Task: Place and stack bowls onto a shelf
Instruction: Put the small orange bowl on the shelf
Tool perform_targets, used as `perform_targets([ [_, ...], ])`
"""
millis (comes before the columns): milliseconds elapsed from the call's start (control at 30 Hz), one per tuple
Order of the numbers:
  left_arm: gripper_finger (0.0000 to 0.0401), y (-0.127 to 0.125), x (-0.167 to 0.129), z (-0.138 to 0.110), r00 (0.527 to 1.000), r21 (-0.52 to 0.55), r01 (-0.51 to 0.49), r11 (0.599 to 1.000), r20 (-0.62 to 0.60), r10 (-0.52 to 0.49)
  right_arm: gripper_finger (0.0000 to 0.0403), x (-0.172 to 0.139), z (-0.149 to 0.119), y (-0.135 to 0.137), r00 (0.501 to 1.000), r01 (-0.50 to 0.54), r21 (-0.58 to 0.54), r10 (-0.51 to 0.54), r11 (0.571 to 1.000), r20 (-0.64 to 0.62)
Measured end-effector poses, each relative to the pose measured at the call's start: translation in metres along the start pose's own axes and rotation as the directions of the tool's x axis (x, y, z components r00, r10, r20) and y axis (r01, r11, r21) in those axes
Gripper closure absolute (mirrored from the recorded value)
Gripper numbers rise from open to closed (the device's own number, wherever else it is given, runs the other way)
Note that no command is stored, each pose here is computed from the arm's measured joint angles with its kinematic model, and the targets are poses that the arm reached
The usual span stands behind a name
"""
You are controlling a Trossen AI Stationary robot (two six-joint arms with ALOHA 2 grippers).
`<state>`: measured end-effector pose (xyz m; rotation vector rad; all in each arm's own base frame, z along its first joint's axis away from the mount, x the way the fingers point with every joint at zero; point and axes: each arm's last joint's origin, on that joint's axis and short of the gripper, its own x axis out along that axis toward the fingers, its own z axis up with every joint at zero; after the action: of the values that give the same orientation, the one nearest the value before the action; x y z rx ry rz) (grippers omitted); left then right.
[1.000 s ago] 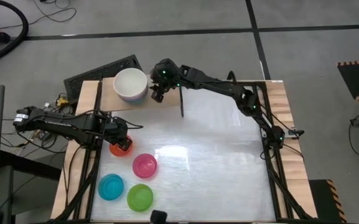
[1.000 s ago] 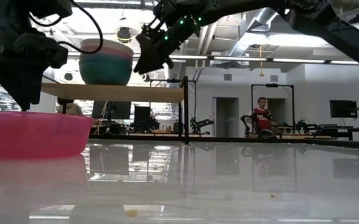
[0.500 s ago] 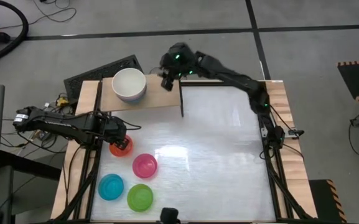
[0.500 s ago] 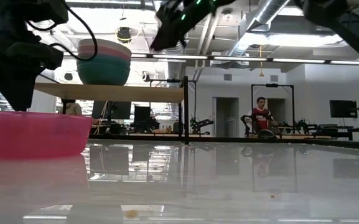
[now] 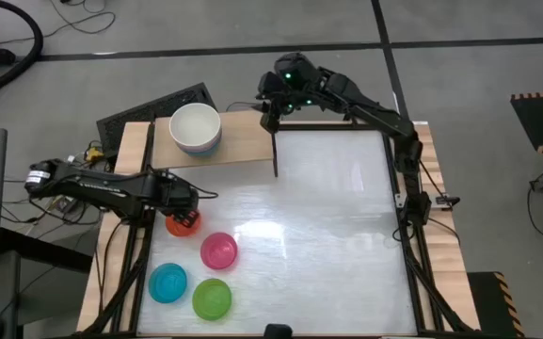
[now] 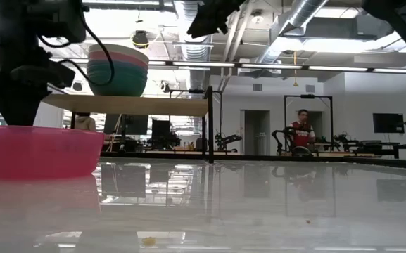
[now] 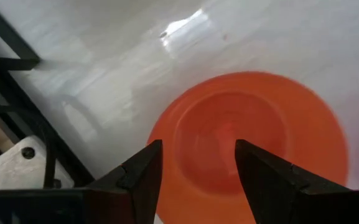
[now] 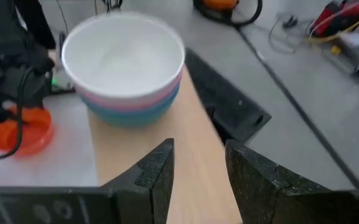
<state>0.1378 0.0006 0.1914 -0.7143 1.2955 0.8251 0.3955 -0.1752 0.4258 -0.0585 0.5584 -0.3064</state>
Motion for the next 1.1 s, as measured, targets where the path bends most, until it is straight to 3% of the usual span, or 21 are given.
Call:
perform_targets([
  [233, 0.0215, -0.014, 0.009, -0.002, 0.989, -0.103, 0.044, 0.994, -0.137, -0.058, 0.0234, -0.003, -0.008, 0.005, 0.995, -0.028, -0.021, 0.026, 0.999, -0.094],
  [400, 0.0215, -0.032, 0.018, -0.003, 0.989, -0.149, 0.082, 0.985, -0.111, -0.099, 0.0234, -0.003, -0.011, 0.006, 0.992, -0.035, -0.026, 0.032, 0.999, -0.123],
  [633, 0.0215, -0.075, 0.044, 0.01, 0.966, -0.161, 0.244, 0.956, -0.044, -0.254, 0.0234, -0.014, -0.018, 0.007, 0.976, -0.063, -0.054, 0.05, 0.997, -0.212],
  [767, 0.0215, -0.1, 0.054, 0.029, 0.923, -0.12, 0.384, 0.916, 0.058, -0.38, 0.0234, -0.038, -0.018, 0.01, 0.965, -0.061, 0.004, 0.06, 0.998, -0.254],
  [967, 0.0215, -0.129, 0.063, 0.074, 0.829, -0.01, 0.506, 0.862, 0.283, -0.483, 0.0234, -0.072, -0.02, 0.018, 0.948, -0.063, 0.073, 0.082, 0.995, -0.309],
  [1100, 0.0215, -0.157, 0.065, 0.102, 0.738, 0.099, 0.628, 0.772, 0.241, -0.631, 0.0234, -0.094, -0.019, 0.026, 0.943, -0.077, 0.078, 0.098, 0.994, -0.318],
])
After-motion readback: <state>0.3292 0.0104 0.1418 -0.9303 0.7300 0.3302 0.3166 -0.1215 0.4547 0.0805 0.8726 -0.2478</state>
